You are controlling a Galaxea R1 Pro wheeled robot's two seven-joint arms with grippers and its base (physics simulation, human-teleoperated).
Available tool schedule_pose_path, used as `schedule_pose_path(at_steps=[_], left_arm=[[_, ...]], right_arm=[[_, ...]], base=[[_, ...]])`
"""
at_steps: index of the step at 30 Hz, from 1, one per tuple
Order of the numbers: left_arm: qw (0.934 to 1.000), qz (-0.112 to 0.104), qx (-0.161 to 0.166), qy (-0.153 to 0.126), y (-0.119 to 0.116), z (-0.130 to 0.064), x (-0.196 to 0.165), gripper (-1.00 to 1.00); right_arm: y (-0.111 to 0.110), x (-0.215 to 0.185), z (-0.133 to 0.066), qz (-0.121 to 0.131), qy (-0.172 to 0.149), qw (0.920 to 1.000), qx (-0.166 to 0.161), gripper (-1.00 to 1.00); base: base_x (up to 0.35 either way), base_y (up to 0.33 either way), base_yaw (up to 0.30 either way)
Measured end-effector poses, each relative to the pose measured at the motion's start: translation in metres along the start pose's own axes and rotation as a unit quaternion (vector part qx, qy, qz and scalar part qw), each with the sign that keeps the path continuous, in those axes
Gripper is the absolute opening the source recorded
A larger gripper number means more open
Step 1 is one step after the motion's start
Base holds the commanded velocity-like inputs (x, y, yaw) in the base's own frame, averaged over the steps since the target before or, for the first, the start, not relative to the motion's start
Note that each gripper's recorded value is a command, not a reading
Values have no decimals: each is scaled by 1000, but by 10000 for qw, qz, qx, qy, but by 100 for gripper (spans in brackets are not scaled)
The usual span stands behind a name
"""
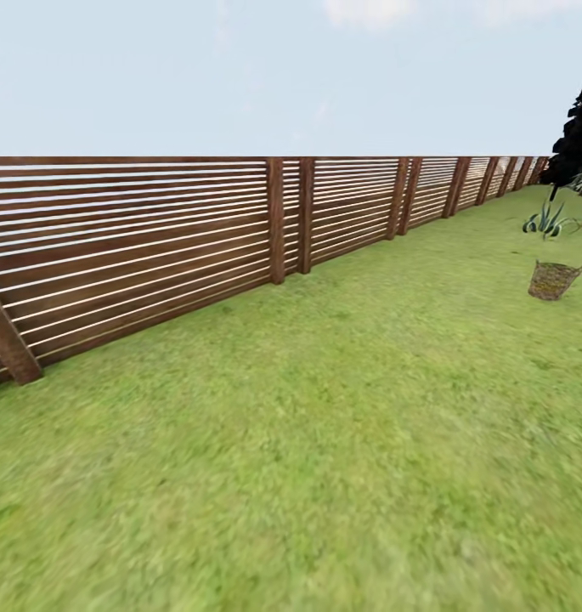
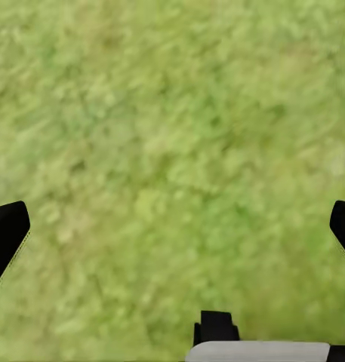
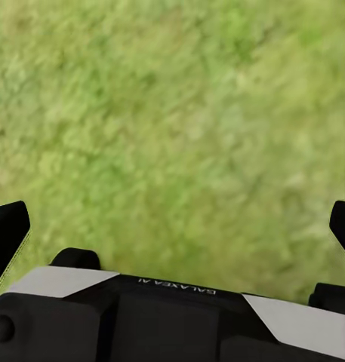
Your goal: Take the three Easter eggs out of the wicker basket on the lawn in the garden, then place them on the lawn next to a single tree (choose any tree) so that all three eggs are next to the same tree and none are left in the basket.
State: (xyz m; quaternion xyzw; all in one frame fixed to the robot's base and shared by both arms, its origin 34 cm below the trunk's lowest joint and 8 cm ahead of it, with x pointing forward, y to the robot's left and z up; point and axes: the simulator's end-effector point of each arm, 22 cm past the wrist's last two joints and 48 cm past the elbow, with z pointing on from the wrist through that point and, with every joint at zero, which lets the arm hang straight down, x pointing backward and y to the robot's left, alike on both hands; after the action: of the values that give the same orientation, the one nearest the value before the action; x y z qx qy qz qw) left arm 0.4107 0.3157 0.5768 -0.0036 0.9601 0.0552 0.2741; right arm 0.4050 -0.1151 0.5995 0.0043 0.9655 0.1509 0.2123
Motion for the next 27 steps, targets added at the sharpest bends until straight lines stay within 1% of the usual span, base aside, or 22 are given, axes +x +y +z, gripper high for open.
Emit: schedule_pose_path(at_steps=[7,10,27], left_arm=[[10000,0,0,1,0,0,0,100],[10000,-1,0,-3,0,0,0,100],[10000,-5,1,-78,0,-1,-7,100]], right_arm=[[0,0,0,-2,-1,10000,-3,100],[1,0,0,-1,-6,10000,-4,100],[1,-6,-1,-19,-71,10000,-7,100]], base=[[327,105,-21],[327,107,-123],[327,111,-214]])
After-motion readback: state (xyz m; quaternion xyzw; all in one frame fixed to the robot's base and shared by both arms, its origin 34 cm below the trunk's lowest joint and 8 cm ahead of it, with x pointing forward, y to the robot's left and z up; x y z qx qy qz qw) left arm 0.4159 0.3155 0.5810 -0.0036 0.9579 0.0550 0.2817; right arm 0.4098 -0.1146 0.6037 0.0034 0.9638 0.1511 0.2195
